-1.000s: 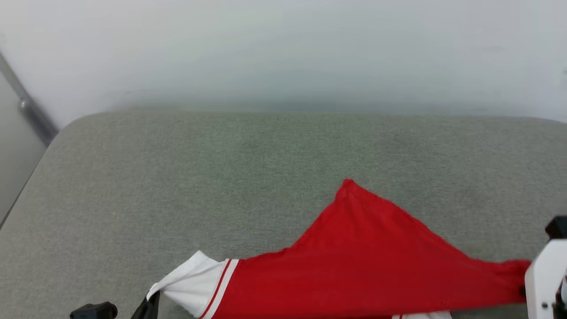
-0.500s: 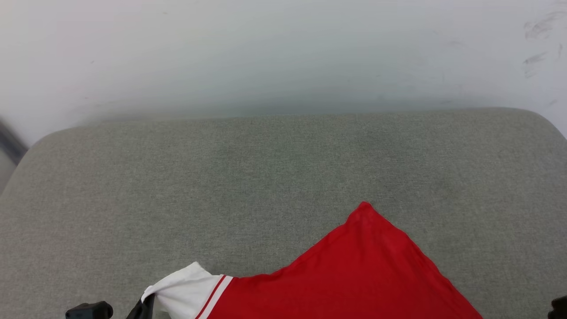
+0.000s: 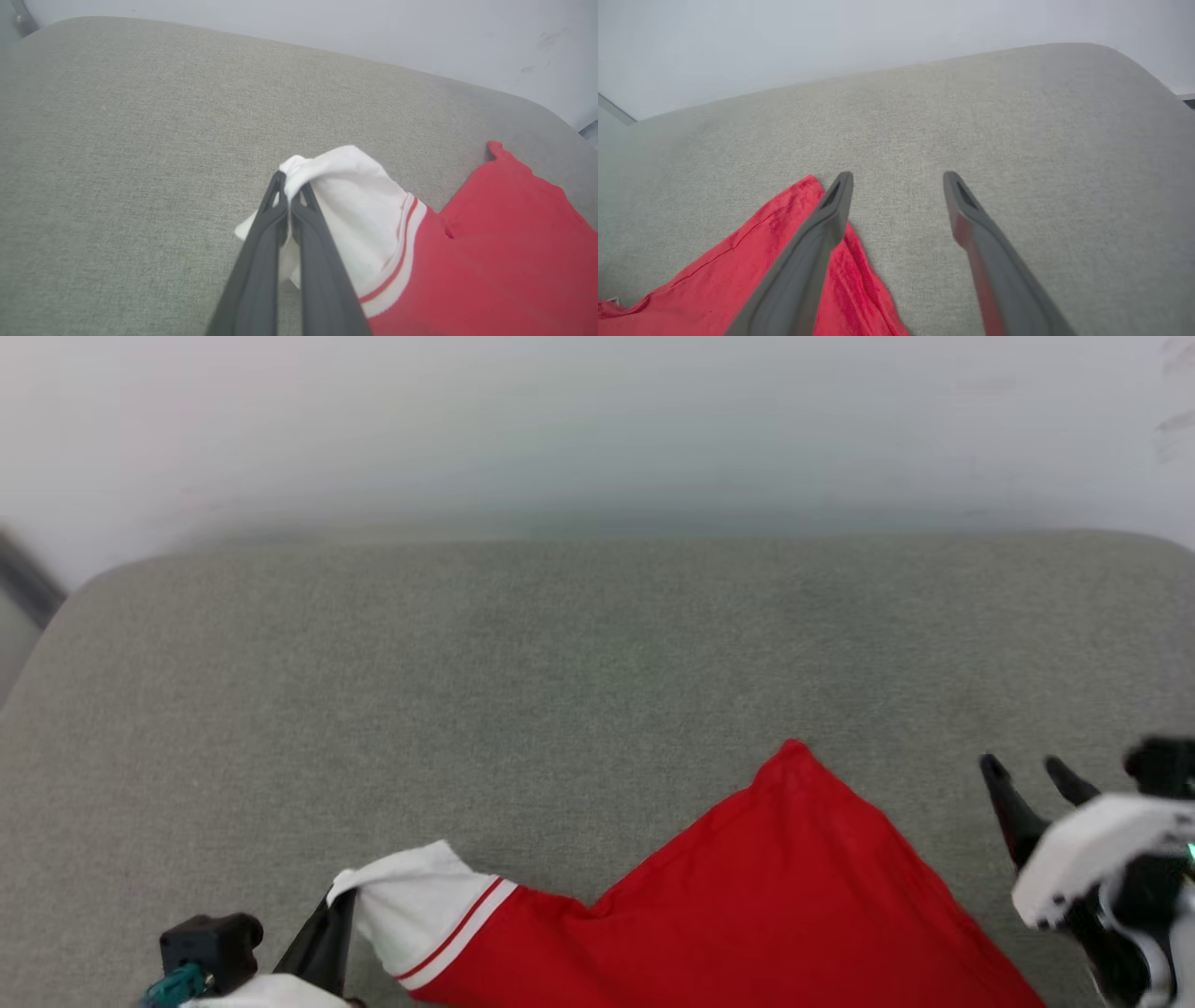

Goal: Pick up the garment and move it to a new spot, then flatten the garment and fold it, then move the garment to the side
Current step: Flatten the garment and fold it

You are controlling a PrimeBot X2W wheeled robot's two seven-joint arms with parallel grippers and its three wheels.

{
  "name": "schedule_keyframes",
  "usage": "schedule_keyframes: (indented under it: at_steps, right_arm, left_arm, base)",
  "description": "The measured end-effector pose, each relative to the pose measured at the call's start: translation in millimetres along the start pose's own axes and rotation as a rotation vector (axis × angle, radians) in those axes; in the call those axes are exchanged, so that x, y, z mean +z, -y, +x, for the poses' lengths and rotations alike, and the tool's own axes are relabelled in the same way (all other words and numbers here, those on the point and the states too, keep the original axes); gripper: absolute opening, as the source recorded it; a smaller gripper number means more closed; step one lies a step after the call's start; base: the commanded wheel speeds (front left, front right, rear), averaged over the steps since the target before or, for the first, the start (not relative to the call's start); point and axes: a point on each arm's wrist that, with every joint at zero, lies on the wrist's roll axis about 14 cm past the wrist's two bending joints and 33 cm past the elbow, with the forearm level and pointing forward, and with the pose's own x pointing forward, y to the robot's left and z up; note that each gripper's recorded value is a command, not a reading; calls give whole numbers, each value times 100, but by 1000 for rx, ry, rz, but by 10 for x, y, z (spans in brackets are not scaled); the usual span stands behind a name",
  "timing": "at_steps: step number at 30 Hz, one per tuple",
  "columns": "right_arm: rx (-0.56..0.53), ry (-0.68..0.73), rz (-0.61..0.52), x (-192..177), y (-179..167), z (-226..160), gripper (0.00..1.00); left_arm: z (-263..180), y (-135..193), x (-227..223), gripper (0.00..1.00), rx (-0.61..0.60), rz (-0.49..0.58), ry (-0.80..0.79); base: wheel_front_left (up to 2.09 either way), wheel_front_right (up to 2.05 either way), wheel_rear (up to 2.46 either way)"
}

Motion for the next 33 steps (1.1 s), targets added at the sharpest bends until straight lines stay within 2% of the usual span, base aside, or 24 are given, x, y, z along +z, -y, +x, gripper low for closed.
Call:
schedule_keyframes:
  at_steps: [7,10,14,20,23,24,26,27,29,33]
  right_arm:
    - [187,-369,-185,-140,-528,537,100]
    - [233,-493,-267,-190,-693,695,100]
    - [290,-641,-379,-430,-888,833,100]
    - [349,-839,-392,-1002,-1008,921,100]
    - [368,-908,-389,-1167,-1036,939,100]
    - [372,-923,-386,-1198,-1042,941,74]
    - [374,-938,-384,-1212,-1037,946,14]
    - [374,-943,-377,-1211,-1036,943,0]
    - [374,-946,-362,-1206,-1039,929,0]
    - [369,-841,-337,-1051,-1068,928,0]
  left_arm:
    - [215,38,88,0,-24,-1,18]
    - [323,28,93,0,-26,-8,25]
    - [451,-24,89,0,-18,-14,32]
    - [555,-113,7,0,3,-26,23]
    - [564,-168,-78,0,23,-39,2]
    - [561,-192,-110,0,31,-41,-7]
    - [562,-216,-139,0,39,-44,-15]
    - [566,-221,-138,0,40,-43,-15]
    - [568,-227,-133,0,38,-40,-14]
    - [566,-256,47,0,33,-7,34]
  base:
    - [0,0,0]
    - [0,0,0]
    - [0,0,0]
    - [0,0,0]
    - [0,0,0]
    - [0,0,0]
    - [0,0,0]
    - [0,0,0]
    - [0,0,0]
    - [0,0,0]
